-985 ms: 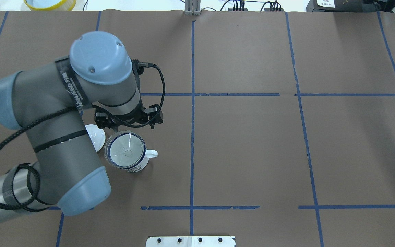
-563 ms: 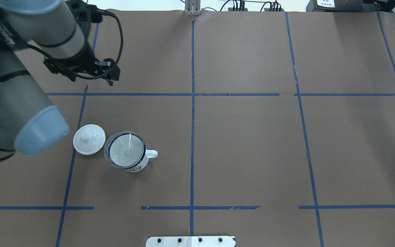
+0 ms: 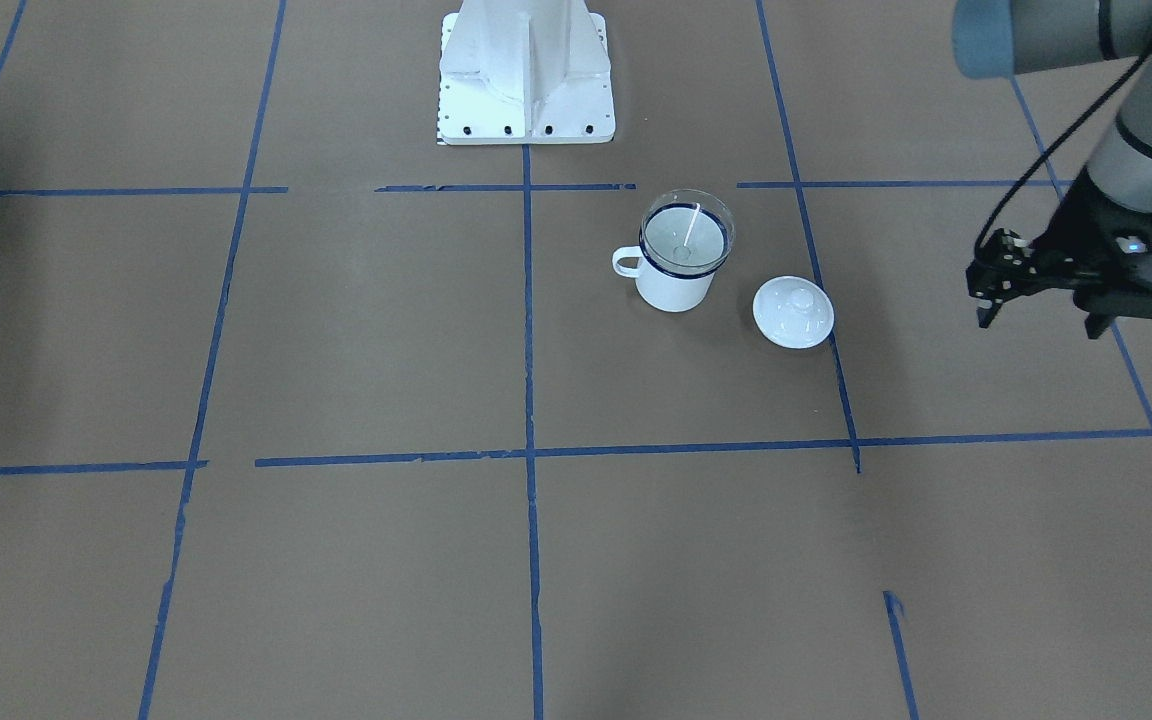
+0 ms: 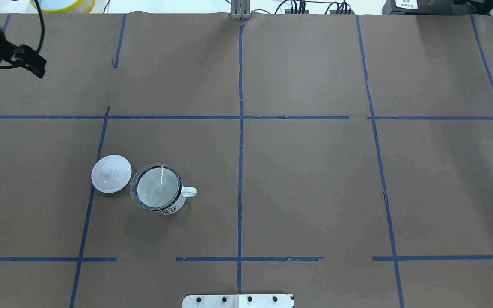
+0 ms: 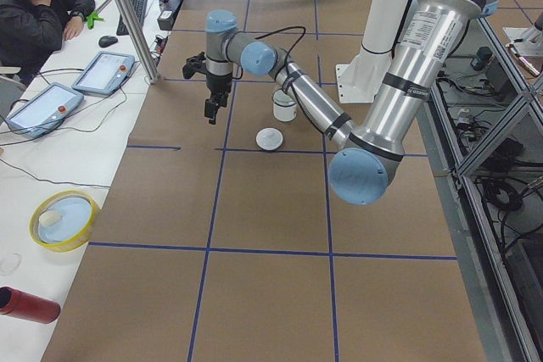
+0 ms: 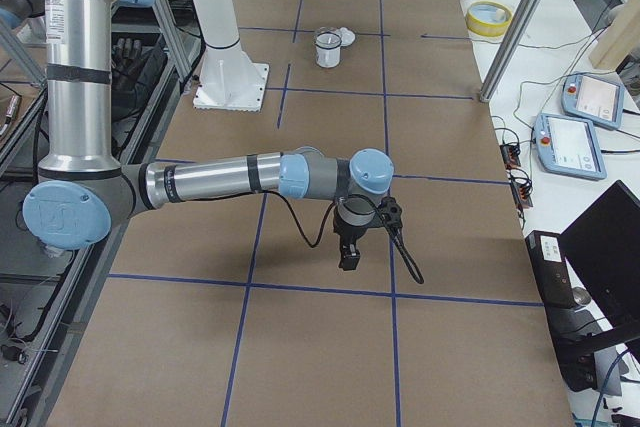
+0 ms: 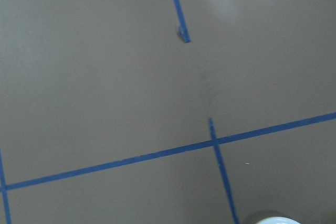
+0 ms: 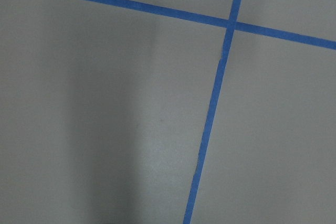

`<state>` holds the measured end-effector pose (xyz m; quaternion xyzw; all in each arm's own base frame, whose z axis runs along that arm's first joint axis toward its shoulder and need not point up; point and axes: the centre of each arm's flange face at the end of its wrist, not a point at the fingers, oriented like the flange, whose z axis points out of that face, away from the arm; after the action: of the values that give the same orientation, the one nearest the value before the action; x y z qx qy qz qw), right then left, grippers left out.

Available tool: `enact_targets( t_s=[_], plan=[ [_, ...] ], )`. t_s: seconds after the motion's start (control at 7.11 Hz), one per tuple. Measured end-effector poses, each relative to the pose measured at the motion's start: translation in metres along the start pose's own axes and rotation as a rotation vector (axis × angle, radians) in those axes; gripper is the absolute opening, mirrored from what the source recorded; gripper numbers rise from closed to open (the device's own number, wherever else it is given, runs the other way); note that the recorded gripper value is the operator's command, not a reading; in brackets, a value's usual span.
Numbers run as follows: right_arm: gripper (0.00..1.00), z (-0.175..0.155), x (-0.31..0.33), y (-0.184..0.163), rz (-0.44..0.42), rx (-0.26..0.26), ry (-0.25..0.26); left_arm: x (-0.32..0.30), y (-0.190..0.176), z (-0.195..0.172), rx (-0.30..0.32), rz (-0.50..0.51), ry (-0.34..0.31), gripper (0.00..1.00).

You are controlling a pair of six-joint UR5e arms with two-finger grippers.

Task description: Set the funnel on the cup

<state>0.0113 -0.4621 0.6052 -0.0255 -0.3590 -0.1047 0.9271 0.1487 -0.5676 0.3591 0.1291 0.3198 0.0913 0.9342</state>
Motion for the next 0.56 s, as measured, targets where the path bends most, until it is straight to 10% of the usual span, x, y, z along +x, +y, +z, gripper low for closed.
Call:
enact_targets(
  t_s=[0.56],
  plan=[
    [1.0,0.0,0.0,0.0,0.0,0.0,0.0,-0.228,0.067,0.037,-0.019,-0.05,0.043,1.0]
  ],
)
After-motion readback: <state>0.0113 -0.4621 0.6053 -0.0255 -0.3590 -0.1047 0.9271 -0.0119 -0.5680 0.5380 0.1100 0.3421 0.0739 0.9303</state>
